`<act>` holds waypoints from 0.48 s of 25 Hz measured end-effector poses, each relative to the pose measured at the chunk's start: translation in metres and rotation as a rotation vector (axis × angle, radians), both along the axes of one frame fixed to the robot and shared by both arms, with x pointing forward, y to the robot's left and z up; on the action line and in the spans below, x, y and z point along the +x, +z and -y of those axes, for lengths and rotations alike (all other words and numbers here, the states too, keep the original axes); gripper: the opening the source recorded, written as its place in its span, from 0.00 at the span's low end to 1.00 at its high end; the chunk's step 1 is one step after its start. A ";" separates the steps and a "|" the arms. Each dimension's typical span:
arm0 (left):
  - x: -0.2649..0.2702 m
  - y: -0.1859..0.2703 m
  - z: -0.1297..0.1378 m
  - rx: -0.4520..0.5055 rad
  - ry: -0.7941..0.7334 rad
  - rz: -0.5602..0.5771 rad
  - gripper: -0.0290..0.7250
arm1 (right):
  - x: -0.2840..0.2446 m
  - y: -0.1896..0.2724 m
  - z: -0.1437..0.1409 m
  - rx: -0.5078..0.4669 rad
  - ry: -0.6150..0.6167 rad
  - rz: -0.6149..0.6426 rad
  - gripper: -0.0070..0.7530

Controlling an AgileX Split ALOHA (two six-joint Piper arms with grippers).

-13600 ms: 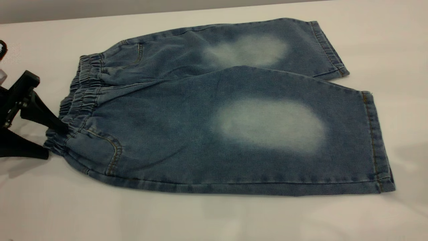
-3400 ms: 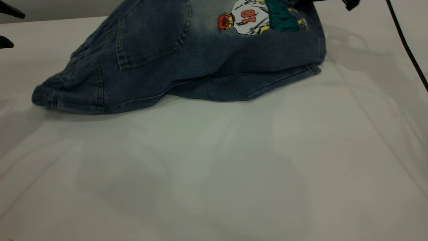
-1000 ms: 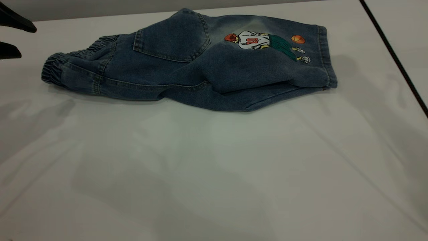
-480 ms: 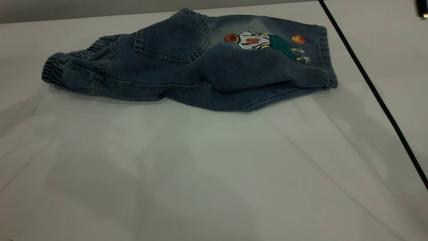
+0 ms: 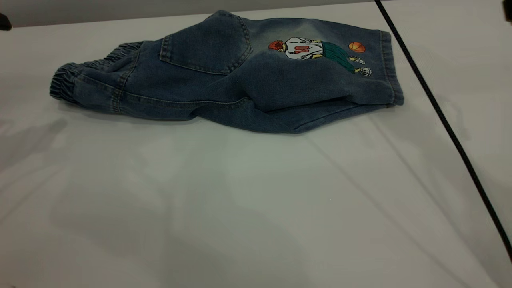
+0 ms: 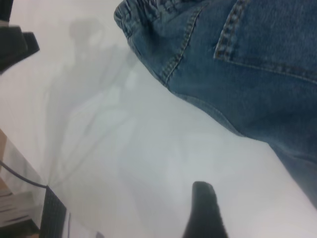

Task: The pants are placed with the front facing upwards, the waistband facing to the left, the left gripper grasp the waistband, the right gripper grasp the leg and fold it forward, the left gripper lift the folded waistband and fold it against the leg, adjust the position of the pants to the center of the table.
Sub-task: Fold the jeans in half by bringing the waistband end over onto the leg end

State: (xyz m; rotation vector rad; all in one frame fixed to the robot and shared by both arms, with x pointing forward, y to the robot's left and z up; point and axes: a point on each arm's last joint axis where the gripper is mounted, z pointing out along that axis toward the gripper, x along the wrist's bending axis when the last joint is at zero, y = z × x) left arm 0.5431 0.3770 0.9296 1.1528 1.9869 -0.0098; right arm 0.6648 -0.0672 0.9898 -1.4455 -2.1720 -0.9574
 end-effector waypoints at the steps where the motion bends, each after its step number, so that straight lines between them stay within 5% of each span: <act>1: 0.002 -0.002 -0.001 -0.017 0.021 -0.002 0.80 | 0.000 0.000 0.000 0.000 0.001 0.001 0.58; 5: 0.014 -0.019 0.000 -0.144 0.033 -0.037 0.88 | 0.001 0.000 0.000 0.000 -0.004 0.011 0.58; 12: 0.050 -0.060 0.001 -0.396 0.002 -0.155 0.86 | 0.001 0.000 0.000 -0.005 0.006 0.022 0.58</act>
